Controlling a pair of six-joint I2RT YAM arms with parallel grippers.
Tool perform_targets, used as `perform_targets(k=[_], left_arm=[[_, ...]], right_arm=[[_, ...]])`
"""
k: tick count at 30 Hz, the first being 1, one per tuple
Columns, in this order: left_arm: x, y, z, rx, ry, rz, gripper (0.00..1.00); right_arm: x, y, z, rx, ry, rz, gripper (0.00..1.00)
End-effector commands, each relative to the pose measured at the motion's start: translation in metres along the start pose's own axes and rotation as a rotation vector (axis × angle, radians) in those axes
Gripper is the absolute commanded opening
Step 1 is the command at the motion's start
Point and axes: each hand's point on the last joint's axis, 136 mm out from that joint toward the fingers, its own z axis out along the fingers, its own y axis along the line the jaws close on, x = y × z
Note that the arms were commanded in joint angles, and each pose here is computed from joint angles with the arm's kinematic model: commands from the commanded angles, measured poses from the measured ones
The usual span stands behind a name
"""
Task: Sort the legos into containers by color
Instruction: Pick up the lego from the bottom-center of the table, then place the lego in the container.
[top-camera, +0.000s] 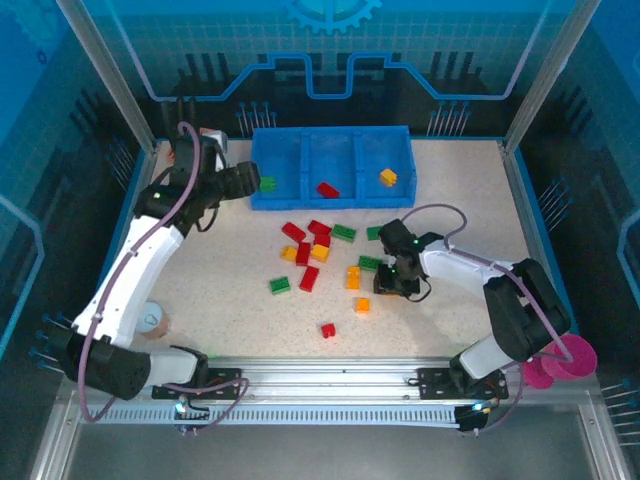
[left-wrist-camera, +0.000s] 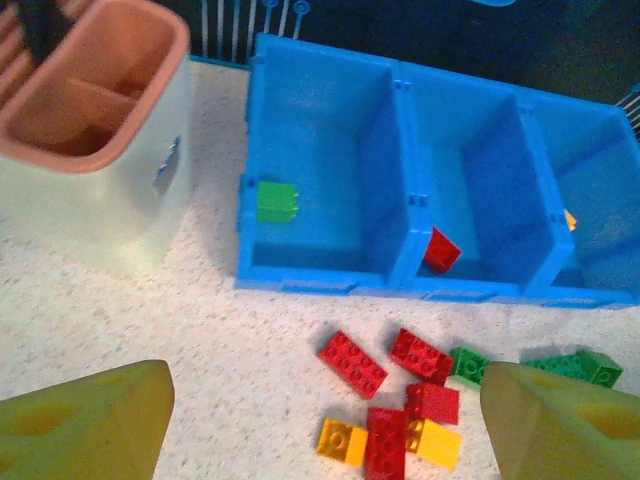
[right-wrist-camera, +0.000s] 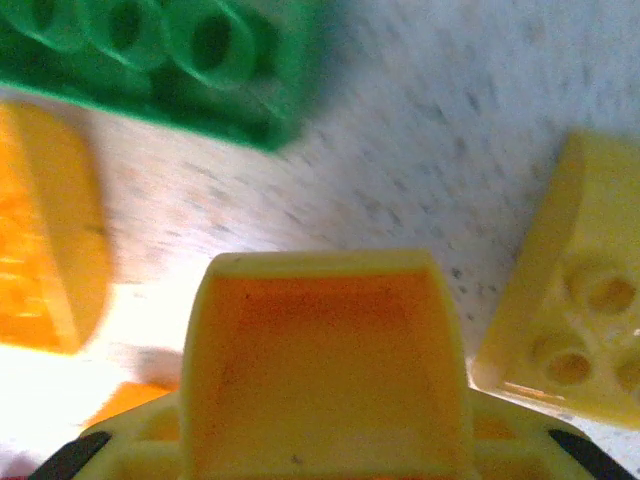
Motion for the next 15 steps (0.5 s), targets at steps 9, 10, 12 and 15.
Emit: perform_targets(k=[9,10,12,15], left_arm=[[0.007,0.023,-0.03,-0.02,-0.012,0.004,0.83],[0.009,0.022,-0.032,-0.014,-0.007,0.009,0.83],[0.013,0.022,-0.036,-0.003,0.001,0.02,0.83],[0.02,0.021,-0.041,0.009,0.015,0.04,0.84]], right_arm=[[-0.071,0.043,-0.065,-0.015,-0.117,-0.258,0.24],[-0.085,0.041,-0.07,0.008,-0.142,-0.272,0.24],[-0.118,0.04,-0.081,0.039,-0.206,-0.298,0.24],[-0.168,0.034,-0.089,0.067,-0.269,-0.301,0.24]])
